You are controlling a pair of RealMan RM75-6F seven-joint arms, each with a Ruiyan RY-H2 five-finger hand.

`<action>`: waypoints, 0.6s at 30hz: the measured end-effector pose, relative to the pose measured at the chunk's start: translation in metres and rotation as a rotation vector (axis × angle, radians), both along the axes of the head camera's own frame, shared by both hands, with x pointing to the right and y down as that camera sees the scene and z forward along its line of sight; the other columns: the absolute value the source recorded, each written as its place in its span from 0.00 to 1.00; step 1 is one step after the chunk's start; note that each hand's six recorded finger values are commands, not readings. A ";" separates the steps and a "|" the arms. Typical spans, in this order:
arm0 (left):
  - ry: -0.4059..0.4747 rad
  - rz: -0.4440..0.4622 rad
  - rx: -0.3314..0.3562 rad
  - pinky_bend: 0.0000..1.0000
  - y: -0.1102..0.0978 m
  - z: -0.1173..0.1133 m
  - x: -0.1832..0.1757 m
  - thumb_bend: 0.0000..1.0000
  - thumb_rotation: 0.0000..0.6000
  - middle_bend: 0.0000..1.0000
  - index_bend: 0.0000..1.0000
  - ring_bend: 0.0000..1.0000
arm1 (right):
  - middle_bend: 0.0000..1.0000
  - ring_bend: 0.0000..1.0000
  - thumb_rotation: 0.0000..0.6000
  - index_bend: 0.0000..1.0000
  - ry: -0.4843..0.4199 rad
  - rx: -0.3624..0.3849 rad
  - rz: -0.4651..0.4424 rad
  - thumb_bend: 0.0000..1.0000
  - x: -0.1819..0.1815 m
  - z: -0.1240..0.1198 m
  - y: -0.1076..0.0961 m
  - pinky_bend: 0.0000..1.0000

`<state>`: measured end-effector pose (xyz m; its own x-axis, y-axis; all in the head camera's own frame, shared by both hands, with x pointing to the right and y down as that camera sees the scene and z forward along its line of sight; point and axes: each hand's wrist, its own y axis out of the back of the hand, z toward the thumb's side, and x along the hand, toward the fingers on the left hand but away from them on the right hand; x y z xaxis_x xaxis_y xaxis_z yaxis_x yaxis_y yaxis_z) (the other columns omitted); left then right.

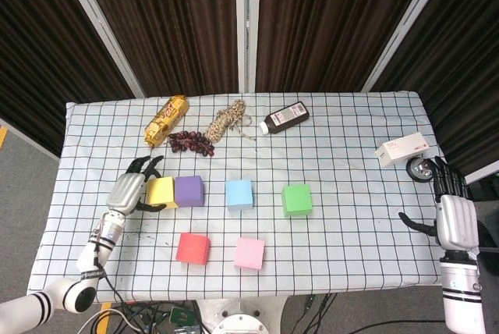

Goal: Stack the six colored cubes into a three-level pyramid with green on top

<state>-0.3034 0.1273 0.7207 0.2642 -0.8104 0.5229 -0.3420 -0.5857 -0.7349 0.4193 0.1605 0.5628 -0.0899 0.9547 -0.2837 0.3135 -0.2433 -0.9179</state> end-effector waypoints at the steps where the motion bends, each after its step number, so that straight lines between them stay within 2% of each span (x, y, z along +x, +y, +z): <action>1: -0.001 0.000 0.000 0.04 0.000 0.000 0.000 0.14 1.00 0.44 0.06 0.05 | 0.00 0.00 1.00 0.00 0.000 -0.001 0.001 0.02 0.000 0.000 0.000 0.00; 18: 0.003 0.024 -0.002 0.04 -0.004 0.003 0.010 0.14 1.00 0.44 0.06 0.07 | 0.00 0.00 1.00 0.00 0.021 -0.015 -0.014 0.02 -0.003 0.004 0.001 0.00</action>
<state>-0.2932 0.1231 0.7239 0.2851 -0.8027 0.5238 -0.3303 -0.5953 -0.7325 0.4164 0.1611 0.5673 -0.0821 0.9515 -0.2964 0.2910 -0.2615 -0.9203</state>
